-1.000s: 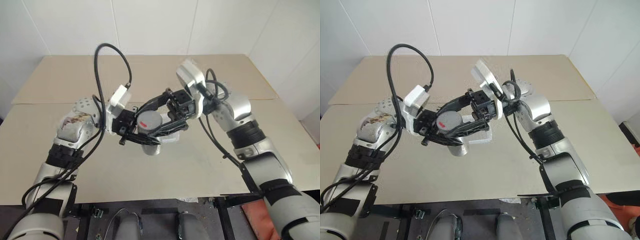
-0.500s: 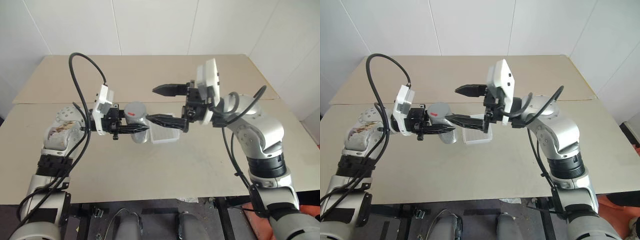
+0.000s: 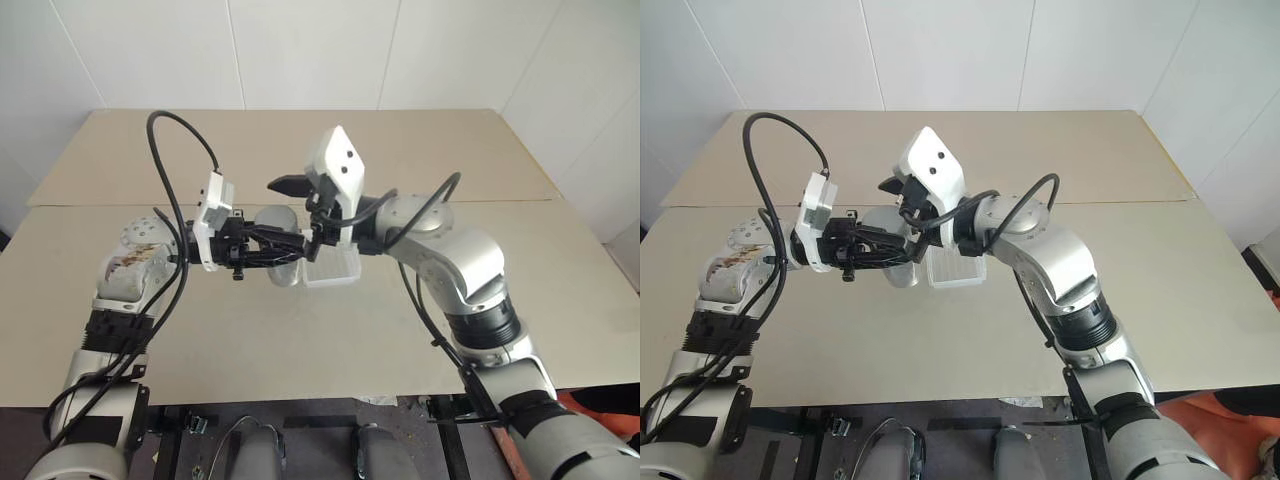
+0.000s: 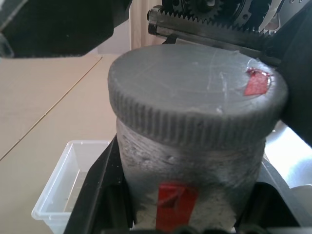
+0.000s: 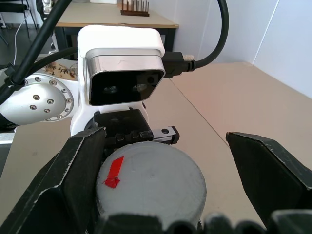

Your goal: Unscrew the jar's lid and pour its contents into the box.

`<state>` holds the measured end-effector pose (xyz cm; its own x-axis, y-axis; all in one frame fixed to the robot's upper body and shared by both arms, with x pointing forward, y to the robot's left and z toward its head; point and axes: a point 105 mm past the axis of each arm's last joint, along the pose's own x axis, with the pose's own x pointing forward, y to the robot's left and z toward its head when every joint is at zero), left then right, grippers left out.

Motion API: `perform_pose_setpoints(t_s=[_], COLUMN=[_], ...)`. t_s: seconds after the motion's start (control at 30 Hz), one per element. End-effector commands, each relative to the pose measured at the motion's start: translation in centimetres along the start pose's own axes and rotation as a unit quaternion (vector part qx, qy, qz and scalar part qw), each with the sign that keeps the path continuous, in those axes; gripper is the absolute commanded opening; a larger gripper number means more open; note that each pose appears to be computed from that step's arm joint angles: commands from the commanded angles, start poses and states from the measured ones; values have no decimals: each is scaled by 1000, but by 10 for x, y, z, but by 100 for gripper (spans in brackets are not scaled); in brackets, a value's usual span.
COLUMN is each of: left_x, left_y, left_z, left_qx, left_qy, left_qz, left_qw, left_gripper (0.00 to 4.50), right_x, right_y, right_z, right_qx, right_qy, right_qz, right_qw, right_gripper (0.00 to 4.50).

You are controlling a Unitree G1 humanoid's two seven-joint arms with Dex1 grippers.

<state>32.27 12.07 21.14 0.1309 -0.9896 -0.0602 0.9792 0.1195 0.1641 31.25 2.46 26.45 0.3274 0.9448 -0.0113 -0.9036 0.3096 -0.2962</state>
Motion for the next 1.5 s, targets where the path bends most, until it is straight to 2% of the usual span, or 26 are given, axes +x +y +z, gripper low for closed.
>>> perform_pose_setpoints(t_s=[0.03, 0.37, 0.7, 0.9, 1.17, 1.5], left_x=[-2, -22, -31, -29, -8, 7], left_y=[-5, -19, -25, -20, -6, -4], left_z=[19, 25, 24, 21, 15, 17], left_qx=[40, 34, 30, 28, 37, 46], left_qy=[-9, 6, 11, 9, 4, -12], left_qz=[-22, -68, -72, -57, -50, -71], left_qw=[999, 997, 997, 998, 998, 996], left_gripper=[195, 195, 195, 195, 195, 195], right_x=[-11, -38, -59, -64, -50, -19], right_y=[-19, -37, -51, -39, 2, 8], right_z=[6, -1, -5, 3, 27, 26], right_qx=[-11, -20, -27, -34, -32, -18], right_qy=[-3, 14, 22, 10, -35, -34], right_qz=[-39, -62, -89, -56, 35, 59], right_qw=[999, 998, 995, 998, 998, 997], right_gripper=[448, 448, 448, 448, 448, 448])
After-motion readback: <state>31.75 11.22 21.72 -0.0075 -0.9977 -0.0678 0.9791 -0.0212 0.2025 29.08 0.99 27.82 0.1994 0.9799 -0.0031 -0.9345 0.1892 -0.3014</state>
